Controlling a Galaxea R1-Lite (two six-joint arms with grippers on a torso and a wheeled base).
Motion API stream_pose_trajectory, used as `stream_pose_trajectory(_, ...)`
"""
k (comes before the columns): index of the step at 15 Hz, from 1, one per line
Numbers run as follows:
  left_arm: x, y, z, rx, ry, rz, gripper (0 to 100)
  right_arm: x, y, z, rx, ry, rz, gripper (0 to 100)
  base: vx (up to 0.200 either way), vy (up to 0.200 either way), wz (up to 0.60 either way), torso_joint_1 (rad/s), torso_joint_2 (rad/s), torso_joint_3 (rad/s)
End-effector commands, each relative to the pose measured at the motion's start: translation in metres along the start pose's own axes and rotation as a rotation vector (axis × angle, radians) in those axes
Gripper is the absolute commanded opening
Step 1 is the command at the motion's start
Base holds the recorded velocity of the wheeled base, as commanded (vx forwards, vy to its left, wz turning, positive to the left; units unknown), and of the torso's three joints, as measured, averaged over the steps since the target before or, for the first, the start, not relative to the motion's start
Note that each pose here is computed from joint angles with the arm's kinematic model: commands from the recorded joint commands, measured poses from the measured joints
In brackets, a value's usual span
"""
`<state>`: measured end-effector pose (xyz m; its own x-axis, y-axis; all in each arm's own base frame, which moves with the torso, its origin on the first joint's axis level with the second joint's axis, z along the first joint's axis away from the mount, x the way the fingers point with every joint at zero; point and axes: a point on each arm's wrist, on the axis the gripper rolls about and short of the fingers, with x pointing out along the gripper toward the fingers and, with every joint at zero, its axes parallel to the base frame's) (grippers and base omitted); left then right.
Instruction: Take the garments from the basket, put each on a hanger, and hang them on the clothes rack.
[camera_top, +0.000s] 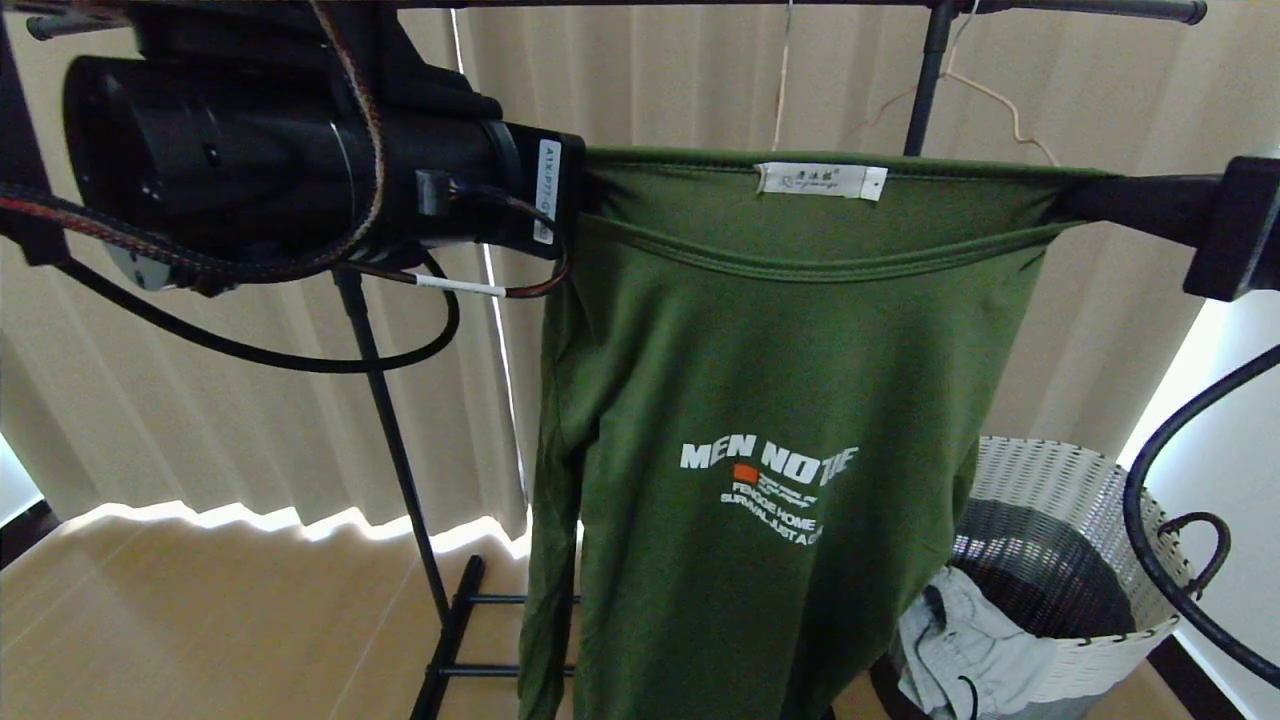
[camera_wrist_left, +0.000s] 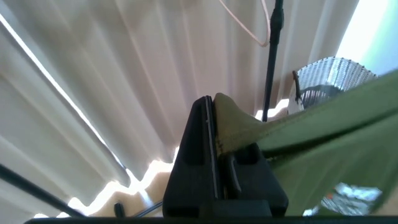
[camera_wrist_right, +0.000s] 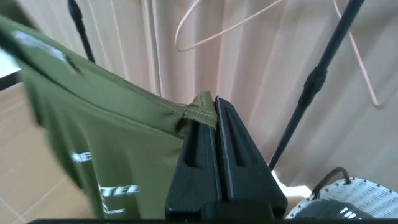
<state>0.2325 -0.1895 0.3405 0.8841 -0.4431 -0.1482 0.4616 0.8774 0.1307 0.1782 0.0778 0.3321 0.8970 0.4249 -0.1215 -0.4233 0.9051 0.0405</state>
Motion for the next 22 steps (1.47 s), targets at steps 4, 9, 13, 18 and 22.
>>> stream_pose_trajectory(4, 0.024, -0.004, -0.008, -0.020, 0.034, 0.004, 0, -0.039, 0.017, -0.010, -0.012, -0.016, 0.102, 0, 0.000, 0.000, 0.00, 0.000, 0.00, 0.000)
stream_pose_trajectory(9, 0.014, 0.003, -0.007, -0.023, 0.036, 0.018, 0, -0.025, 0.016, -0.012, -0.013, 0.004, 0.083, 0, 0.000, 0.000, 0.00, 0.000, 0.00, 0.000)
stream_pose_trajectory(13, -0.026, 0.013, -0.005, -0.020, 0.057, 0.000, 0, 0.007, 0.007, -0.012, -0.005, -0.021, 0.032, 0, 0.000, 0.000, 0.00, 0.000, 0.00, 0.000)
stream_pose_trajectory(18, -0.070, 0.017, -0.012, -0.021, 0.049, -0.117, 0, 0.051, 0.006, -0.014, -0.002, -0.074, 0.038, 0, 0.000, 0.000, 0.00, 0.000, 0.00, 0.000)
stream_pose_trajectory(22, -0.093, 0.012, -0.017, -0.017, 0.035, -0.180, 0, 0.078, 0.006, -0.018, -0.002, -0.111, 0.045, 0, 0.000, 0.000, 0.00, 0.000, 0.00, 0.000)
